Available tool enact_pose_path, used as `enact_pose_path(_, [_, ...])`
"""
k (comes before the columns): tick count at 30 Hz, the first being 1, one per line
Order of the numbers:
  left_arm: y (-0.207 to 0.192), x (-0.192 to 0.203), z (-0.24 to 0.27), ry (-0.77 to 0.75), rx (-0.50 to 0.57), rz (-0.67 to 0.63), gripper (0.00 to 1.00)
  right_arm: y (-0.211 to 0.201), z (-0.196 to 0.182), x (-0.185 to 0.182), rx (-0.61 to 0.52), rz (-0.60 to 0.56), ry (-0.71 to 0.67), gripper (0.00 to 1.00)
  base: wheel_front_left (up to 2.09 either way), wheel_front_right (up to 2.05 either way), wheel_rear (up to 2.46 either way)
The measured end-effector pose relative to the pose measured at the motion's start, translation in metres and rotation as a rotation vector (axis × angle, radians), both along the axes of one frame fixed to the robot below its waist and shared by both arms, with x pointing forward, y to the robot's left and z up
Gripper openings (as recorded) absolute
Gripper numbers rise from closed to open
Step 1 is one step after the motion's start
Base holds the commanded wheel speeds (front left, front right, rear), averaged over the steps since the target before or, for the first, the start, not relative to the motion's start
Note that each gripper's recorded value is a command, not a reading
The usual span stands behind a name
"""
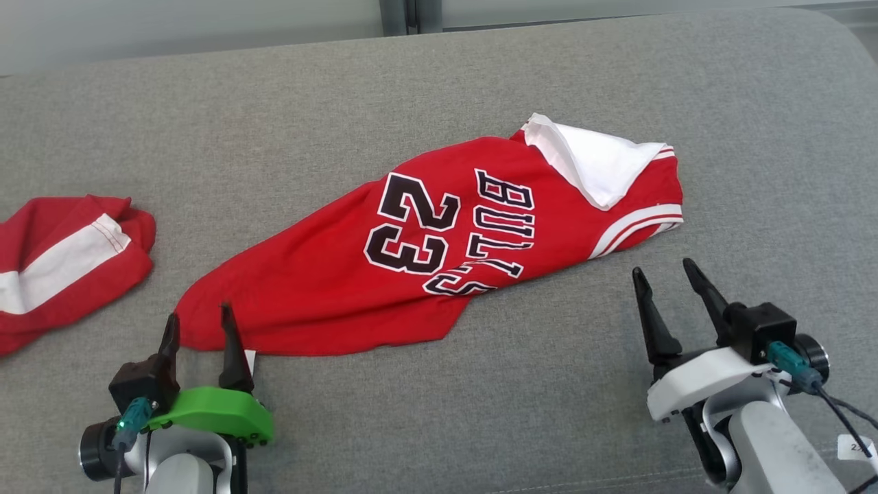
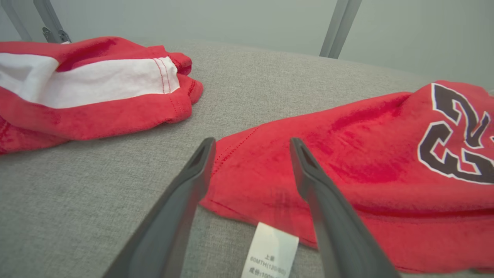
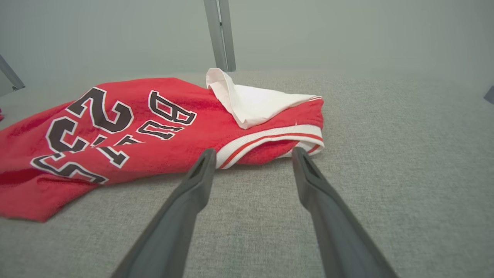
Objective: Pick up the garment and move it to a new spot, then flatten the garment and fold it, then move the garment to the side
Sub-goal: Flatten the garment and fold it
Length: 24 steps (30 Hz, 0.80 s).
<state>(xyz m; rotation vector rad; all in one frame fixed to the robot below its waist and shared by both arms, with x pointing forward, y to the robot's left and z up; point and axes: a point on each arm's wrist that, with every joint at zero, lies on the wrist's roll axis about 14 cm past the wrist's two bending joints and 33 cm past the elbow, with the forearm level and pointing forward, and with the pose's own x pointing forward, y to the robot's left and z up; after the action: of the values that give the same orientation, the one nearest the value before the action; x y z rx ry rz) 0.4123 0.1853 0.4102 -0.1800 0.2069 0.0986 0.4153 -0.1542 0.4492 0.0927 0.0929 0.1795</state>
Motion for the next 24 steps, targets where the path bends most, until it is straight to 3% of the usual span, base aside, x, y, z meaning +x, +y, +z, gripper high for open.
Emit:
enact_pose_path(10, [-0.02, -0.002, 0.009, -0.033, -0.002, -0.069, 1.0, 0.001, 0.011, 0.051, -0.093, 0.06, -0.047, 1.0, 0.0, 0.0, 0.0])
enact_pose_path(23, [-0.021, -0.009, 0.009, -0.031, 0.013, -0.078, 1.0, 0.027, -0.045, 0.097, -0.186, 0.175, 0.119, 1.0, 0.0, 0.0, 0.0])
enact_pose_path(24, [-0.021, -0.009, 0.008, -0.027, 0.014, -0.08, 1.0, 0.029, -0.048, 0.1, -0.189, 0.18, 0.129, 0.82, 0.0, 0.0, 0.0])
